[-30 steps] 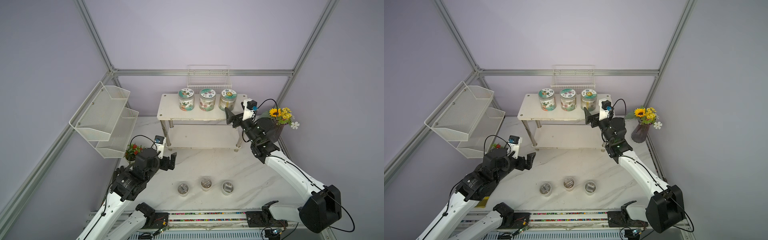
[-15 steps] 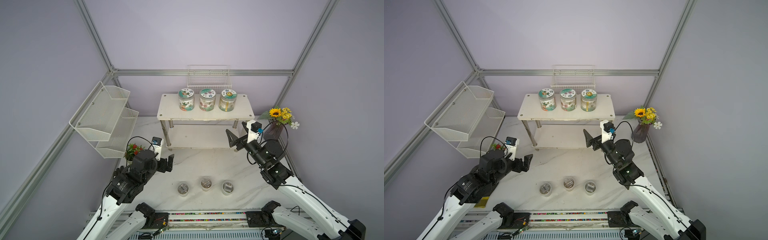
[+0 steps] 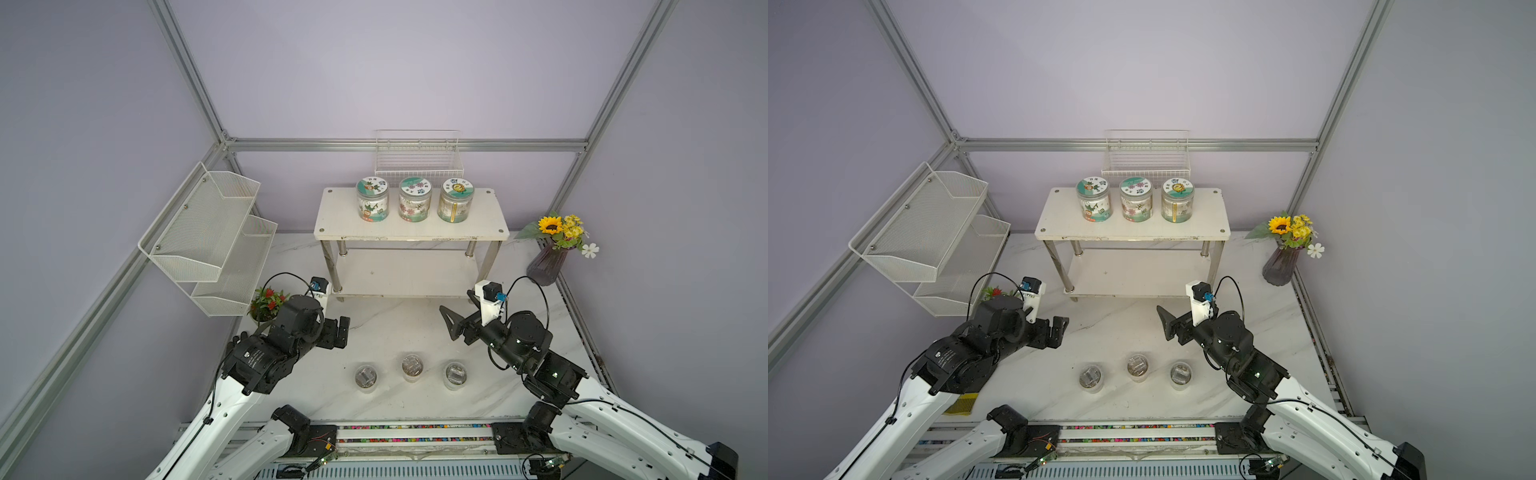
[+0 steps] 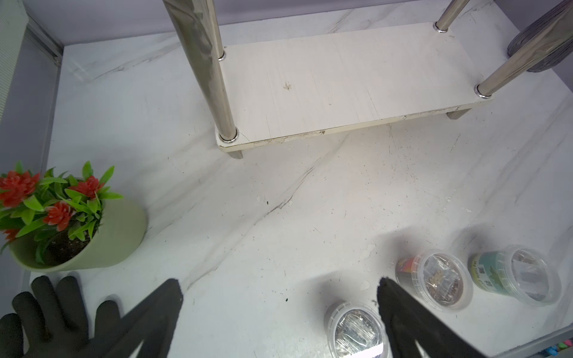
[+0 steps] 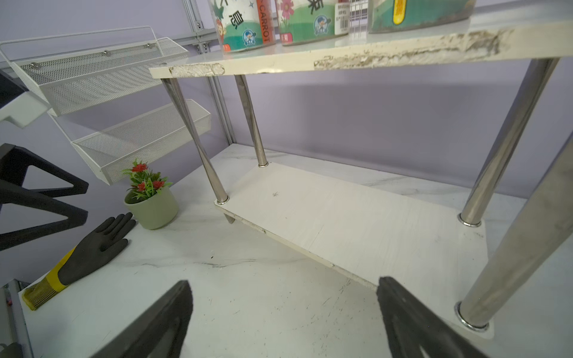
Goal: Place the seed container on the shelf
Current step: Pick up the seed jar at the center of the board.
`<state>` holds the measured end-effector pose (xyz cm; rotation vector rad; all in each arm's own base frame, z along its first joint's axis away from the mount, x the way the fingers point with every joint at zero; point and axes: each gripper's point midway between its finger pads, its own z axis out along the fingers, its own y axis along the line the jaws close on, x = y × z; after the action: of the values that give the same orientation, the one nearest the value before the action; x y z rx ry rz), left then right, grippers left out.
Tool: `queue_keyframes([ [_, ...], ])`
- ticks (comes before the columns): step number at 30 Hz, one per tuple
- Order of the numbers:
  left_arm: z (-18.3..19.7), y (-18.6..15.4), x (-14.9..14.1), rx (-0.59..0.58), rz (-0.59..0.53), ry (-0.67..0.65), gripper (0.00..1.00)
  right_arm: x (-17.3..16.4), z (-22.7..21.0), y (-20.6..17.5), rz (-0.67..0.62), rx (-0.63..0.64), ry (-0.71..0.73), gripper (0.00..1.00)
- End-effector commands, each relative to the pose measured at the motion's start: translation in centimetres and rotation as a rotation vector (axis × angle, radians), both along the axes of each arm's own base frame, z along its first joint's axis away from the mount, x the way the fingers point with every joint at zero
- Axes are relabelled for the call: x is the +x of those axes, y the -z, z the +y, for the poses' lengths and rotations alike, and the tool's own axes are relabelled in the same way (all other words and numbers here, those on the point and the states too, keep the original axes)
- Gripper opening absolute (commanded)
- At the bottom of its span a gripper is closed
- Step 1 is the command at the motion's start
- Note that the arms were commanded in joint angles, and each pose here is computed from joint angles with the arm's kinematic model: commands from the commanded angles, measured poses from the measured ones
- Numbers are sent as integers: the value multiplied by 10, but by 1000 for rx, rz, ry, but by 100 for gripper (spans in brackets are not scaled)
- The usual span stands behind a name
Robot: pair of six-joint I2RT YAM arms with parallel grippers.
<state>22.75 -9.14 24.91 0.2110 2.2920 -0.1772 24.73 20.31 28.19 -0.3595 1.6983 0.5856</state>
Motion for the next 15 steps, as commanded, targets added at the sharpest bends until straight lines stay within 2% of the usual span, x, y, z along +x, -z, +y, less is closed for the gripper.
queue_keyframes([
  [1,-11,10,3,-49,55,8,100,1,0,17,86,-1,37,95],
  [9,-28,45,2,-104,203,-6,100,-1,-8,18,139,18,90,94],
  [15,-36,68,-7,-96,294,-15,99,-3,-22,13,195,63,156,90],
])
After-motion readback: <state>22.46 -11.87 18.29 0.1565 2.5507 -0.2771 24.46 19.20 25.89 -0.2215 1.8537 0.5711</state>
